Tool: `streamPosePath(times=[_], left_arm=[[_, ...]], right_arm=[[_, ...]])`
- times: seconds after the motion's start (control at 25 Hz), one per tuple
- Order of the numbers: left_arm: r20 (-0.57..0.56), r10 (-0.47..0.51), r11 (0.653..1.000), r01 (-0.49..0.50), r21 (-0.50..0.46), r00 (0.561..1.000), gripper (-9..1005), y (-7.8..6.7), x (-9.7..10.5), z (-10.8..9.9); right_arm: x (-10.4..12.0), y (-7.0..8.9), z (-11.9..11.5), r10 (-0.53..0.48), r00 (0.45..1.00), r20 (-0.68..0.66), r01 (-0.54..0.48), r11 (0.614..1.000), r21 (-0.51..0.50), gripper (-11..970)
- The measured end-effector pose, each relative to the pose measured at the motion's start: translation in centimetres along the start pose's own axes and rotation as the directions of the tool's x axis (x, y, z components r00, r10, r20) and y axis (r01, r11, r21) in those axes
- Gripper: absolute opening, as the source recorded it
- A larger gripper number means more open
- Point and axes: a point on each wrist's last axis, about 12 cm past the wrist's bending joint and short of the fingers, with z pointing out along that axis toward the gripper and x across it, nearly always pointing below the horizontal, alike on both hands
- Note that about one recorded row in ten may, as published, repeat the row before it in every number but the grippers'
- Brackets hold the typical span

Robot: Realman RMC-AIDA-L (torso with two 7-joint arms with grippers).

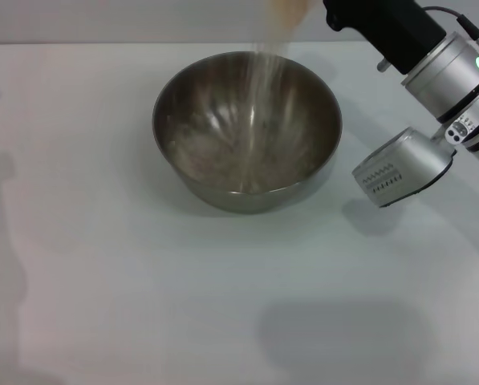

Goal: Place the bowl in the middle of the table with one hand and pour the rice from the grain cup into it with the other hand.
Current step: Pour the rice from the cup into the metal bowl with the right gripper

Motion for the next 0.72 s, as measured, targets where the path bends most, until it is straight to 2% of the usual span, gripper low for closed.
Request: streamPosePath(times=[0.28, 0.72], left_arm=[[0.001, 0.000, 1.000, 0.000, 0.004, 1.000, 517, -0.2, 0.0, 0.1], [0.005, -0.002, 1.000, 0.002, 0.005, 1.000, 517, -0.2, -0.1, 0.2]], right_arm=[[-0.1, 0.4, 0.0, -0.041, 0.999, 0.002, 0.041, 0.999, -0.029, 11], [-1.7, 1.9, -0.7, 0.016, 1.000, 0.026, -0.012, 0.992, -0.123, 11]])
